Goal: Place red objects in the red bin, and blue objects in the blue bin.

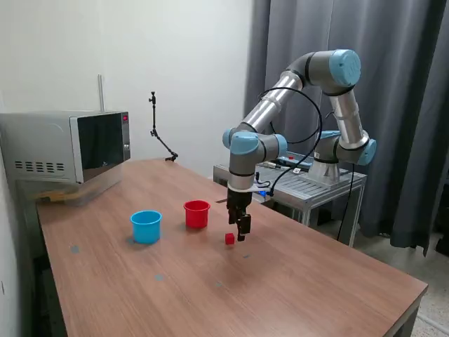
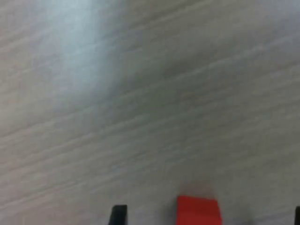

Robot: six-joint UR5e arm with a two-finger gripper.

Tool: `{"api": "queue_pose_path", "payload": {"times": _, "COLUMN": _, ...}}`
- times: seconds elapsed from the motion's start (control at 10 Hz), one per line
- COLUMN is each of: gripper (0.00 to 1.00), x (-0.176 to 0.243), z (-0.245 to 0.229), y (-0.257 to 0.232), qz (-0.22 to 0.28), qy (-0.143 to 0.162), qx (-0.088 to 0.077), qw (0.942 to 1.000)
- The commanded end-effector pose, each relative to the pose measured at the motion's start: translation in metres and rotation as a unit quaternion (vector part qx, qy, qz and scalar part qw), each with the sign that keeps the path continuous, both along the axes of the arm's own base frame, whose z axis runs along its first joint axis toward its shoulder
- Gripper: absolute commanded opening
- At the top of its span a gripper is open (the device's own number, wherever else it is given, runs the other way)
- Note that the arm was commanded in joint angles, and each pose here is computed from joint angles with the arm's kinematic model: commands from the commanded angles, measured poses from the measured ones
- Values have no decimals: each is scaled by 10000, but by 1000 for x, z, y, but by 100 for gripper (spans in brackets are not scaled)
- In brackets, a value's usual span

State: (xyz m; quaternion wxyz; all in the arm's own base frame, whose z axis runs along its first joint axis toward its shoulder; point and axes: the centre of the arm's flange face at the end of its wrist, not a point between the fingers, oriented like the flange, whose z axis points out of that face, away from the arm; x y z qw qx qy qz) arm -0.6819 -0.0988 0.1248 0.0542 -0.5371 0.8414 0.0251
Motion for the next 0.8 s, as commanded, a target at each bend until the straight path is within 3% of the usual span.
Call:
{"api": "queue_pose_path", "payload": {"times": 0.0, "gripper": 100, "x": -11, "z": -3, "y": 8, "qz": -166, "qy": 109, "qx": 10, "qw": 9998}}
{"api": "queue_pose_path", "payload": {"times": 0.7, "gripper": 100, "x": -6, "z": -15, "y": 15, "qz": -212, "qy": -6, "qx": 6, "qw": 9998}}
